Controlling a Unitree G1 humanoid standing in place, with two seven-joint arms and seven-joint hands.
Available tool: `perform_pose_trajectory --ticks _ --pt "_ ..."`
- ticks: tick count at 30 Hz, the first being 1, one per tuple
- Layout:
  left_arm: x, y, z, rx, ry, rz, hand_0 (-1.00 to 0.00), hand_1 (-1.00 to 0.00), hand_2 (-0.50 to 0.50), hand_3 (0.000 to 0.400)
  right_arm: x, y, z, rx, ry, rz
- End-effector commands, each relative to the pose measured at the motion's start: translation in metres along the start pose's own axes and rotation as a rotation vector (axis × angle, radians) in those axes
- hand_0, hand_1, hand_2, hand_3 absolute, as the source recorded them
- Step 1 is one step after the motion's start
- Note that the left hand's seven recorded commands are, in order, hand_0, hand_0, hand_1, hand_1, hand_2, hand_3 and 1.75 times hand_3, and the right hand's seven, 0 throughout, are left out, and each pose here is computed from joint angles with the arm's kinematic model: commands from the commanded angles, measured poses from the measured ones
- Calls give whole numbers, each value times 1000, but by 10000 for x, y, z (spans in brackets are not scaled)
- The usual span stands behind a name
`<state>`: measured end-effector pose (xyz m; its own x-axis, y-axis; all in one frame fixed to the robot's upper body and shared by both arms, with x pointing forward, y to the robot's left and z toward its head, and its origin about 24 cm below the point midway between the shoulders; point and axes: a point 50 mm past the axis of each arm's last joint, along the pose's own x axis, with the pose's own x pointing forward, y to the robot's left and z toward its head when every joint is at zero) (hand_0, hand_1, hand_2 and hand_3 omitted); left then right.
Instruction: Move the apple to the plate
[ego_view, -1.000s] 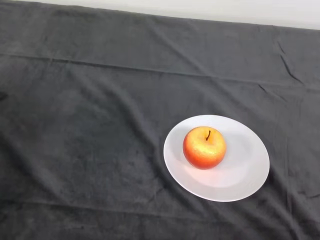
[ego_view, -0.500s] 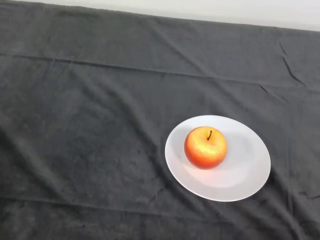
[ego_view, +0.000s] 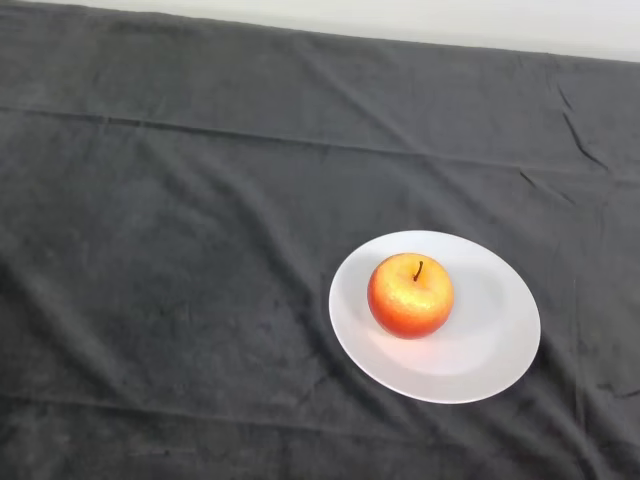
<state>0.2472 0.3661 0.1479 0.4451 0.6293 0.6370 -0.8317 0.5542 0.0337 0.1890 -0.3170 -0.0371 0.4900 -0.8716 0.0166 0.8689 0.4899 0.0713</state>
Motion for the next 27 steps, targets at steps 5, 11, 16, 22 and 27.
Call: perform_pose_trajectory --ticks 5,11,16,22,27 --pt "96 -16 106 -20 -46 24 0 0 0 0 -595 -218 -459 -73 242 -13" --pt "94 -19 104 -19 -45 20 0 0 0 0 -595 -218 -459 -73 242 -13" --pt "89 -27 102 -19 -43 18 0 0 0 0 -594 -218 -460 -73 242 -13" --pt "83 -38 101 -19 -42 15 0 0 0 0 -594 -218 -460 -73 242 -13" --pt "81 -41 97 -18 -41 11 0 0 0 0 -594 -218 -460 -73 242 -13"
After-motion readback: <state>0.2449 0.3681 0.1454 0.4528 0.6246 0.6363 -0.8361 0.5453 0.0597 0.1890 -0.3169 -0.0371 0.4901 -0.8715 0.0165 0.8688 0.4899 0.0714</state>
